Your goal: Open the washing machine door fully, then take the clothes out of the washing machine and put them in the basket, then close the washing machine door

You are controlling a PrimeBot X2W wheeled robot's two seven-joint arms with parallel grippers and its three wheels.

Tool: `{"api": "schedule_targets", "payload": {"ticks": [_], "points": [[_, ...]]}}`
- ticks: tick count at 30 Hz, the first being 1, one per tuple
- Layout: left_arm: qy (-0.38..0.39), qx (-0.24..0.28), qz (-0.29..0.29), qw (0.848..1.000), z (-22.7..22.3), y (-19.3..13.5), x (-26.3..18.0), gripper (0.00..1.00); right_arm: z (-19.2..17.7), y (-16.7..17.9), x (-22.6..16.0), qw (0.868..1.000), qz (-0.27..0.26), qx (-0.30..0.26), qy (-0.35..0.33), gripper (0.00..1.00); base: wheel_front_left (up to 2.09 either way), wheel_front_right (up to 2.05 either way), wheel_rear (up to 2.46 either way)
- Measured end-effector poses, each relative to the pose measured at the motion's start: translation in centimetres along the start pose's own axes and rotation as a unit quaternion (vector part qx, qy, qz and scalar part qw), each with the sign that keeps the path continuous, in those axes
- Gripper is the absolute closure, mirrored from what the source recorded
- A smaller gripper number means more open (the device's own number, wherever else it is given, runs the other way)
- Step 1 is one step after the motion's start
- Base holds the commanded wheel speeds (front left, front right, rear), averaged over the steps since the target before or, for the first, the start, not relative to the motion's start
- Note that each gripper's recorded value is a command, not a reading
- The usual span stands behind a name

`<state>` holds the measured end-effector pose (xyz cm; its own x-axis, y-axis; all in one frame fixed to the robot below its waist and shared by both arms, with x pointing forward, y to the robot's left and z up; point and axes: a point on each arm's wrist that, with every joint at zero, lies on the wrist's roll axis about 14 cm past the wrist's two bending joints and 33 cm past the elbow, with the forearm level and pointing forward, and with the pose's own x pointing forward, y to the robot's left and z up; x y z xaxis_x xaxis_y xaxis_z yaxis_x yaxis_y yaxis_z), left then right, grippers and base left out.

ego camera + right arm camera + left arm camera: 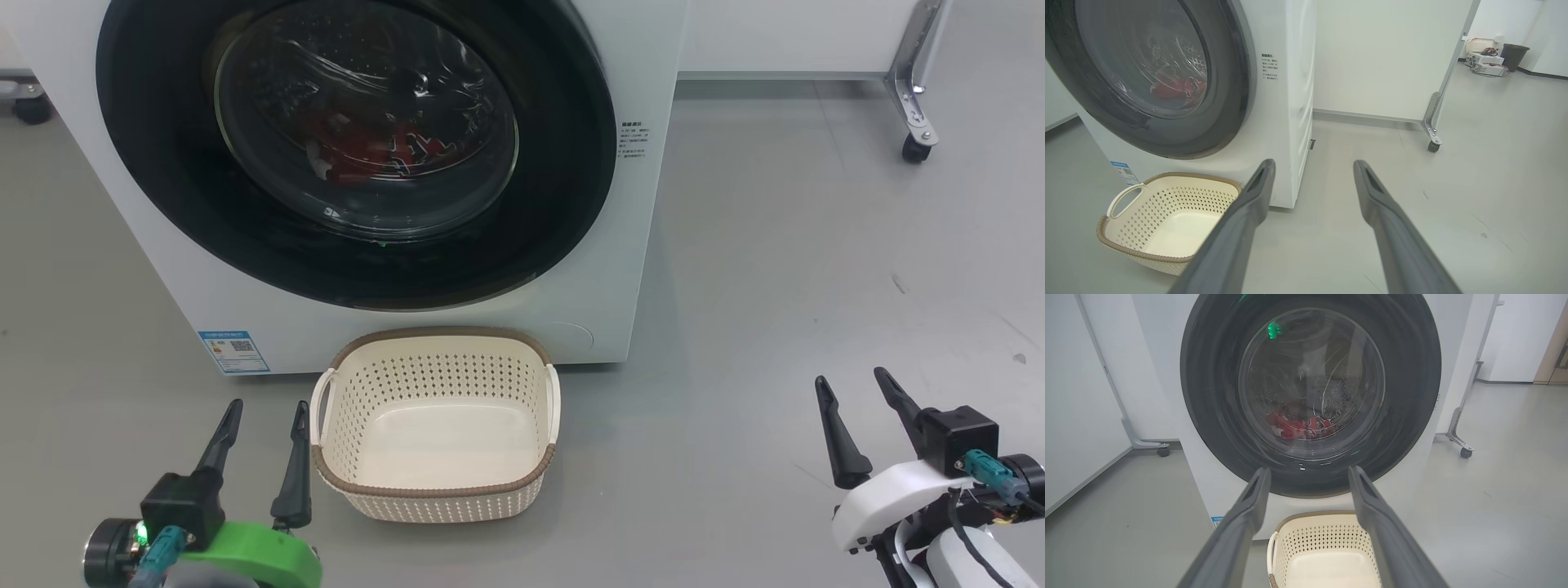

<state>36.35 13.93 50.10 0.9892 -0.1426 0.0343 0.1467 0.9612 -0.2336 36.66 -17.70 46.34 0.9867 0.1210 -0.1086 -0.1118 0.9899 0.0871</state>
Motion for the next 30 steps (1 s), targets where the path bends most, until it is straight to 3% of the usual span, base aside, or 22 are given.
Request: {"api": "schedule_targets", "payload": {"ticks": [7,30], "points": [[-0.006,0.036,-0.009,0.999,-0.1,-0.7,0.0,0.00,-0.2,0.2,-0.2,0.999,0.006,-0.042,-0.003,0.00,0.00,0.00,0.00],[0.010,0.025,0.020,0.999,-1.2,0.4,-0.2,0.00,0.6,-0.1,0.2,0.999,-0.009,-0.026,-0.017,0.00,0.00,0.00,0.00]]}}
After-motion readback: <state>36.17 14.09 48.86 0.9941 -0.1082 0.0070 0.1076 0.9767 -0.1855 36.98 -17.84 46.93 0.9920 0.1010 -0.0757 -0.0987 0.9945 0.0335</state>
